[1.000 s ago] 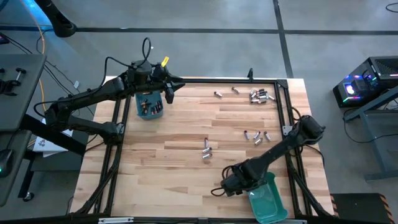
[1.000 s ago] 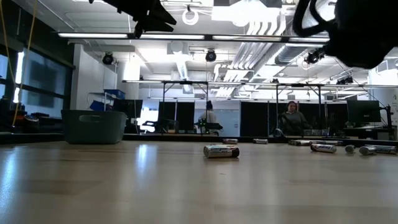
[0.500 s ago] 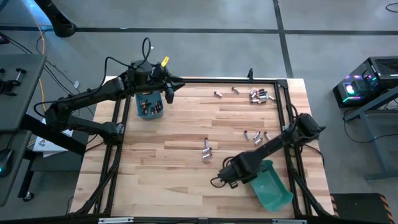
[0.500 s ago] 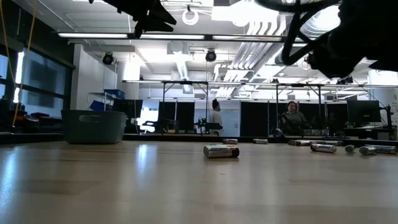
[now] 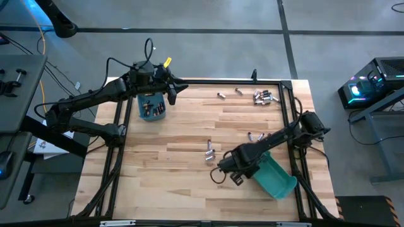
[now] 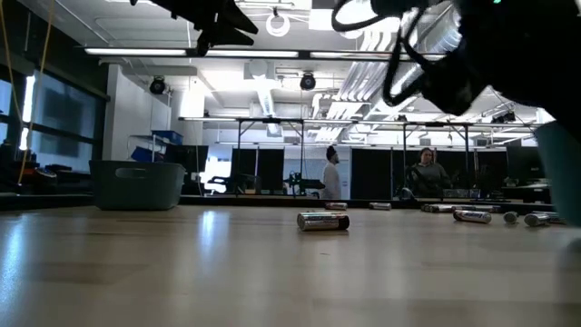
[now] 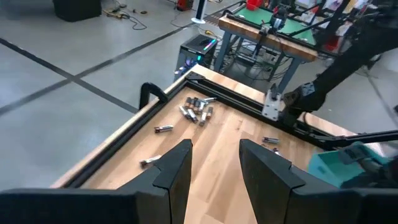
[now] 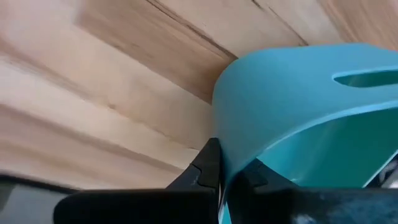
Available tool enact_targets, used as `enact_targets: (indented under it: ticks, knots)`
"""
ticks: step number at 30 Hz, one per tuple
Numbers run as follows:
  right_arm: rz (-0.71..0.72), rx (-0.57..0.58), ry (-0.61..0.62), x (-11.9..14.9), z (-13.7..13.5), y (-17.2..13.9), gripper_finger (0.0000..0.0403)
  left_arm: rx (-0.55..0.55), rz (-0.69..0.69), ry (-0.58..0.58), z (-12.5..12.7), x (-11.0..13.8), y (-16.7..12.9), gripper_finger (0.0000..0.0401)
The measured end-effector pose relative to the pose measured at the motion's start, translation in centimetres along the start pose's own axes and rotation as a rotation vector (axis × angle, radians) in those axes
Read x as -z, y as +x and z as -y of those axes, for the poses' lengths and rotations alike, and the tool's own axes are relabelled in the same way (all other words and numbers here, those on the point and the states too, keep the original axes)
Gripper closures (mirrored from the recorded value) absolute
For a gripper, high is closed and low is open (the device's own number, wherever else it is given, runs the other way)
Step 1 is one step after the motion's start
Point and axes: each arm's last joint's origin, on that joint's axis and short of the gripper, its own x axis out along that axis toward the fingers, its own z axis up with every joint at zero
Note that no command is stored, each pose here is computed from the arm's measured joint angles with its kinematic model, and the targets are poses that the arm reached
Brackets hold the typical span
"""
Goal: Sort batteries
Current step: Adjust the green bin
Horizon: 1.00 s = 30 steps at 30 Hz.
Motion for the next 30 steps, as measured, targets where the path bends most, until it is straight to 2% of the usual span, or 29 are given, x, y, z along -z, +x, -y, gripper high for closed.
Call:
enact_targets:
  ticks: [6,13,15,22,26,30]
  knots:
    - [0.032,-0.087,0.034,-1.8,1.6,-2.6,0.0402,0.057,-0.012,-0.04,0.2,0.0,0.0,0.0272]
    - [0.103,-0.276,0.316,-5.2,3.1,-5.4,0.0403,0.092,-0.02,-0.043,0.3,0.1,0.0,0.0272]
    - [0.109,-0.309,0.351,-5.7,3.2,-5.7,0.0403,0.093,-0.02,-0.043,0.3,0.0,0.0,0.0272]
    - [0.065,-0.268,0.425,-4.7,3.1,-4.6,0.0403,0.094,-0.021,-0.042,0.3,0.0,0.0,0.0272]
    - [0.031,-0.323,0.486,-4.2,3.6,-2.1,0.0403,0.094,-0.02,-0.017,0.3,0.1,0.0,0.0272]
    - [0.021,-0.365,0.554,-3.3,4.9,-1.0,0.0403,0.093,-0.018,-0.009,0.2,0.0,0.0,0.0272]
